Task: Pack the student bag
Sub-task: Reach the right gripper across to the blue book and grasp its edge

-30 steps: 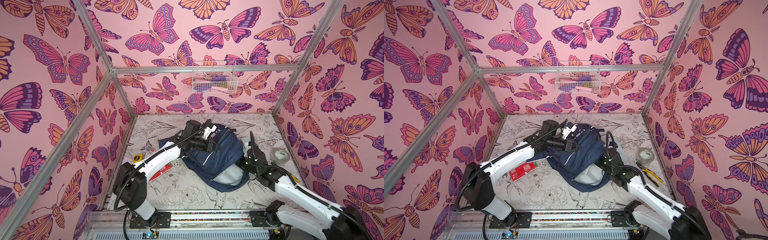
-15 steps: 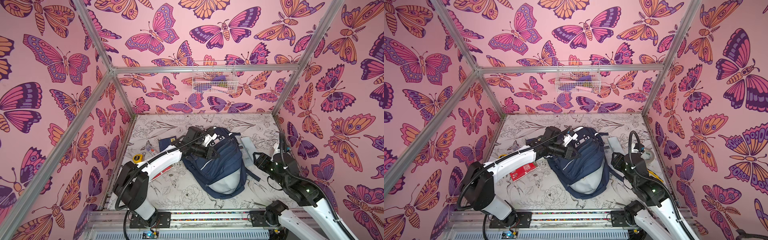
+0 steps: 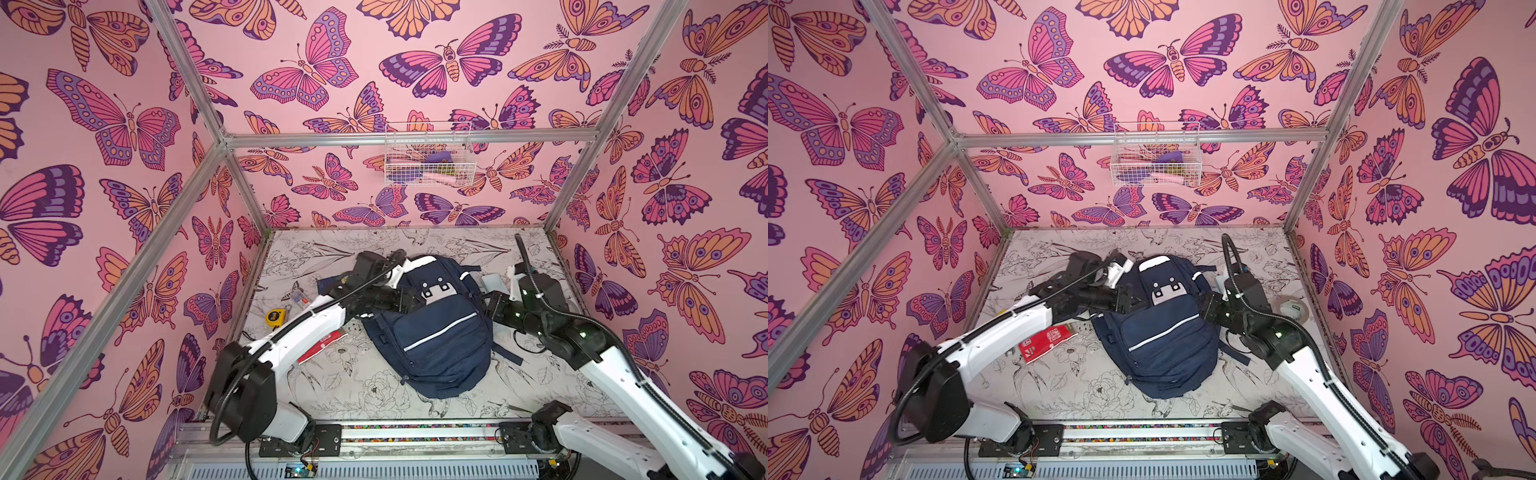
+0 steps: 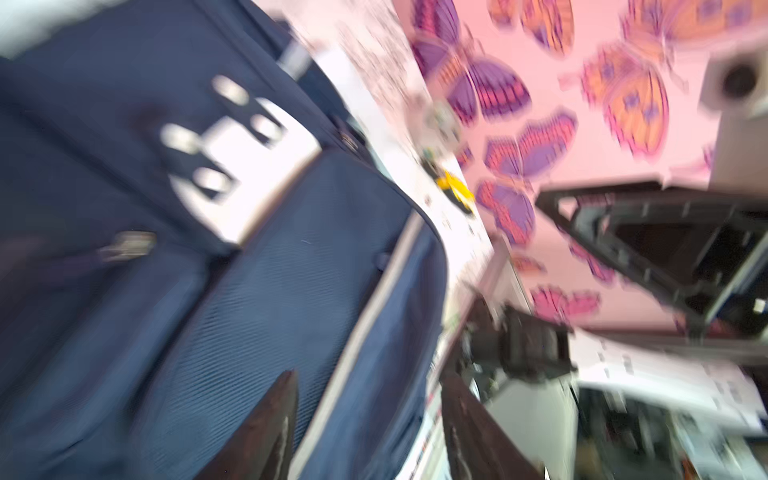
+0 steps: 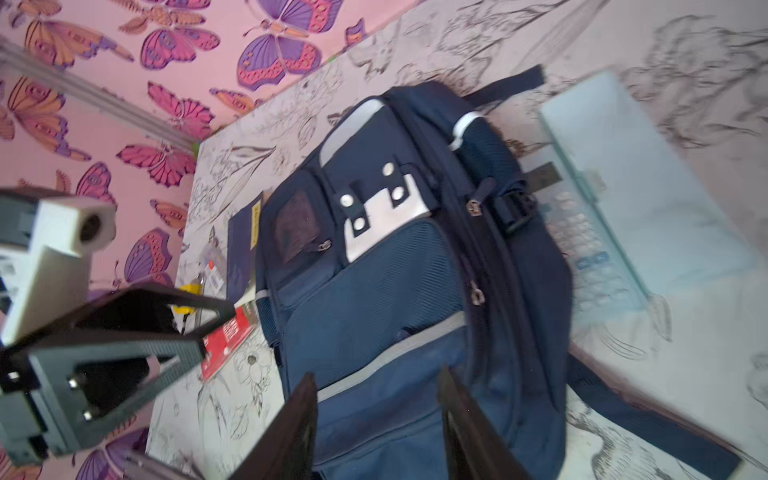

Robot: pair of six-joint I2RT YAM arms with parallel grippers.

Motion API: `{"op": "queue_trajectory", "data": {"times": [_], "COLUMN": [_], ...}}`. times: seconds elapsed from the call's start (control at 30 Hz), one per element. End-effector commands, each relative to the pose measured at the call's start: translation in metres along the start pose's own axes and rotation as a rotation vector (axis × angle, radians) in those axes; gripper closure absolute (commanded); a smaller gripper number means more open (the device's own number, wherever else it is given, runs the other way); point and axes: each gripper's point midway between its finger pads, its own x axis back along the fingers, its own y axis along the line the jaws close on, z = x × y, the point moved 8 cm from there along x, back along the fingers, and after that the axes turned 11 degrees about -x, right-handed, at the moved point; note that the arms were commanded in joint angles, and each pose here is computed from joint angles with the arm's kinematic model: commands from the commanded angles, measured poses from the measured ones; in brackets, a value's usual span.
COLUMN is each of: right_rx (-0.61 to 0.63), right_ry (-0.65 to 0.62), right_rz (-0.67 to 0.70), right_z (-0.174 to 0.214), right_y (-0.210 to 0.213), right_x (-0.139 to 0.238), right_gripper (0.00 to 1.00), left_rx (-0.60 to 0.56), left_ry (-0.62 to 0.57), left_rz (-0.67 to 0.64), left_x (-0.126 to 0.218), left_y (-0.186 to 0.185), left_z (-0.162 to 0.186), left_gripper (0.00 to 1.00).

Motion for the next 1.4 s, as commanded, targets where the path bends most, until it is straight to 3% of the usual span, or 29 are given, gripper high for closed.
{"op": "queue_trajectory", "data": {"times": [0.0,0.17,0.23,0.33,0.57,0.67,0.83,1.2,1.37], "right_rx": [0.100,0.183,0.221,0.259,0.330,0.331,0.287,0.288,0.251], "right_ry": [0.060,0.187,0.244,0.340,0.498,0.545,0.593,0.653,0.690], "right_rz": [-0.151,-0.216,-0.228,-0.262,-0.232,-0.195,-0.167,-0.046,0.029], "right_z": [0.002,0.023,0.034,0.053,0.090,0.101,0.119,0.145,0.156], "right_y": [0.042,0.090,0.111,0.140,0.178,0.182,0.179,0.163,0.140], "right_x": [-0.006,-0.049,-0.071,-0.108,-0.192,-0.226,-0.272,-0.330,-0.347], "right_gripper": [0.51,0.54,0.60,0.71,0.83,0.88,0.90,0.92,0.93], "left_rx": [0.228,0.552,0.676,0.773,0.811,0.820,0.800,0.855,0.887], "left_ry": [-0.065,-0.152,-0.197,-0.266,-0.270,-0.238,-0.206,-0.137,-0.156], "left_rz": [-0.246,-0.338,-0.343,-0.348,-0.460,-0.527,-0.639,-0.666,-0.585], "left_x": [0.037,0.078,0.088,0.098,0.106,0.105,0.109,0.095,0.086], "left_y": [0.050,0.114,0.136,0.155,0.178,0.190,0.202,0.229,0.239], "left_z": [0.014,0.052,0.070,0.086,0.095,0.098,0.100,0.099,0.098], "left_gripper": [0.42,0.41,0.41,0.39,0.37,0.22,0.21,0.22,0.22]}}
